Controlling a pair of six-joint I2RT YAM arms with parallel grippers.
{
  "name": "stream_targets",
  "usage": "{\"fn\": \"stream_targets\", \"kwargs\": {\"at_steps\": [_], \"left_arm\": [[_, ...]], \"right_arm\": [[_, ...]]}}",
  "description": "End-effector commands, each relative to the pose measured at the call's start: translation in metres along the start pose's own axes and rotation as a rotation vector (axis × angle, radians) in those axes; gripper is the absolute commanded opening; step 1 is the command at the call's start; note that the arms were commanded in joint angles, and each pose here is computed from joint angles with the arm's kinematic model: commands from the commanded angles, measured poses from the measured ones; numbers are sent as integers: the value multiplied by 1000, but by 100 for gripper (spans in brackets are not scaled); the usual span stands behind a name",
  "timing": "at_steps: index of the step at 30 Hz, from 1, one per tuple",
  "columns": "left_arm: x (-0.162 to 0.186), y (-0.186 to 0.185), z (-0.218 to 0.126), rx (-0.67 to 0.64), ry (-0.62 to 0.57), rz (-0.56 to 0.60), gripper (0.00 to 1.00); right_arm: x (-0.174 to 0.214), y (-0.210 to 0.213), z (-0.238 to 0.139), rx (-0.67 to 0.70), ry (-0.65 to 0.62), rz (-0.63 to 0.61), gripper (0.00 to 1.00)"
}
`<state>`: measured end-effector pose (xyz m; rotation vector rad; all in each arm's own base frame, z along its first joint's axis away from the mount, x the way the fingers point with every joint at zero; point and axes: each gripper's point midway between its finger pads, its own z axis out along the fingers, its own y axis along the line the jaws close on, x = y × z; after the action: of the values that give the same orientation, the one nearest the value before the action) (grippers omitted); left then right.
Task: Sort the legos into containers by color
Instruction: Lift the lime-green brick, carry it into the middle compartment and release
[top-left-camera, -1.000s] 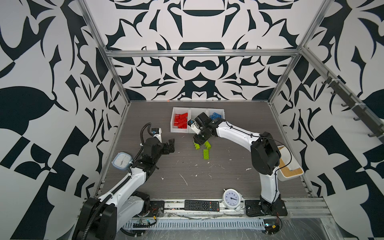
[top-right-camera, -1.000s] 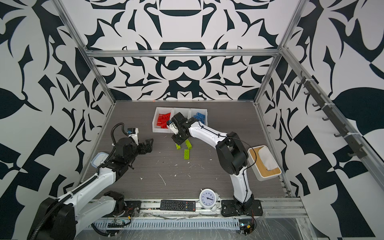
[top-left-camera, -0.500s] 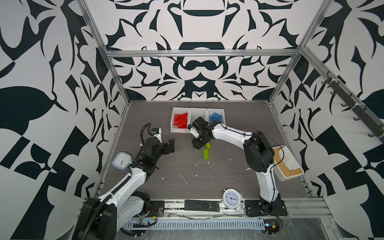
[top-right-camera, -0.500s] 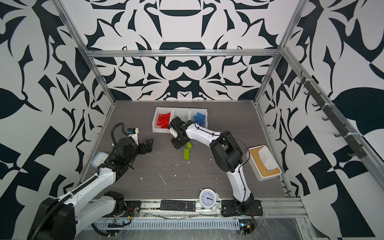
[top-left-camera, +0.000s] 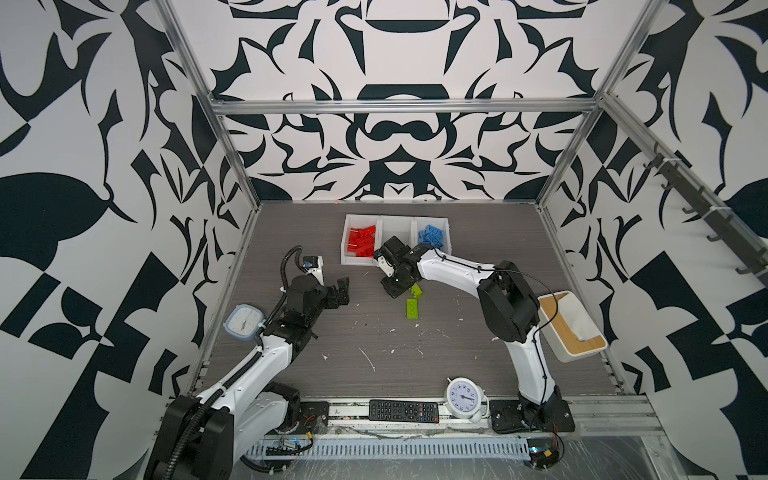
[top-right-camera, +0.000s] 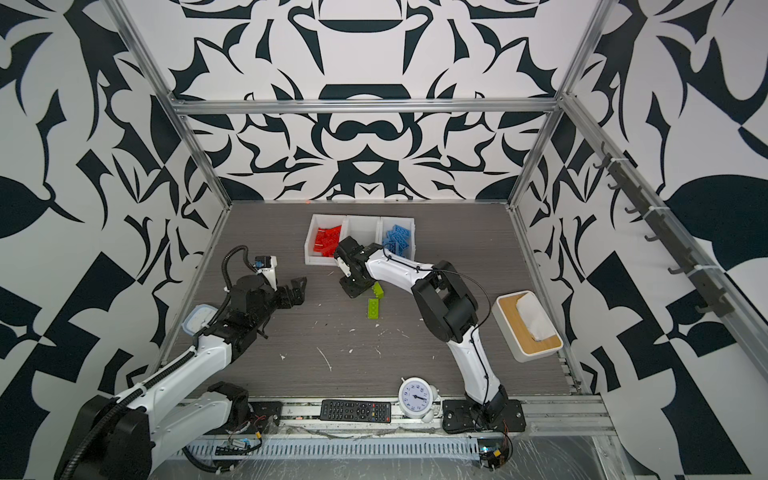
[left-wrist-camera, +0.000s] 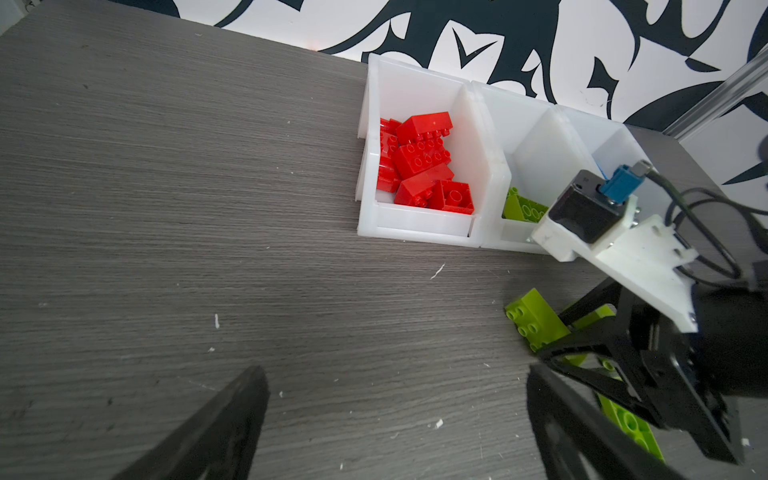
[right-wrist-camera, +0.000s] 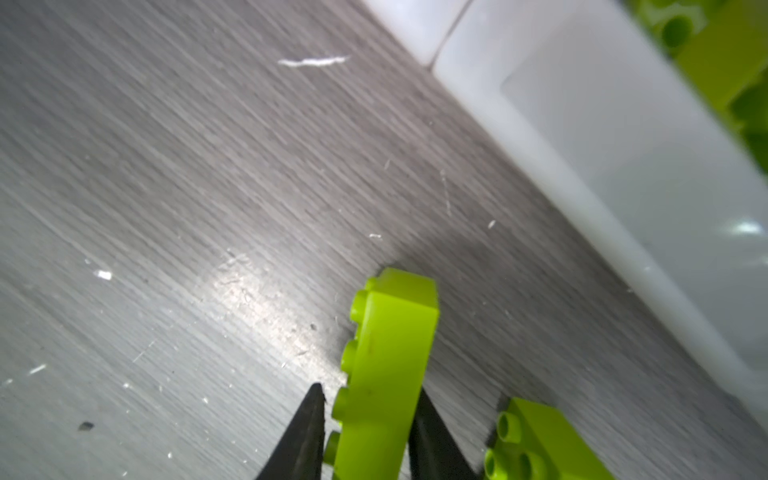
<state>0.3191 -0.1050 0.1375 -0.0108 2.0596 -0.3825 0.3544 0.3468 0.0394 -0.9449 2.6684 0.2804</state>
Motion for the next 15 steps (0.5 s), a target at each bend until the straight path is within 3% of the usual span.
{"fn": "stream_targets", "kwargs": {"at_steps": [1, 6, 15], "left_arm": [[2, 2, -1, -5, 0, -11, 100], [2, 2, -1, -5, 0, -11, 100], [1, 2, -2, -2, -3, -14, 100]], "right_arm": [[-19, 0, -18, 16, -64, 4, 31], [-30, -4, -39, 42, -140, 20, 23], [-62, -15, -90, 70, -297, 52, 20]]}}
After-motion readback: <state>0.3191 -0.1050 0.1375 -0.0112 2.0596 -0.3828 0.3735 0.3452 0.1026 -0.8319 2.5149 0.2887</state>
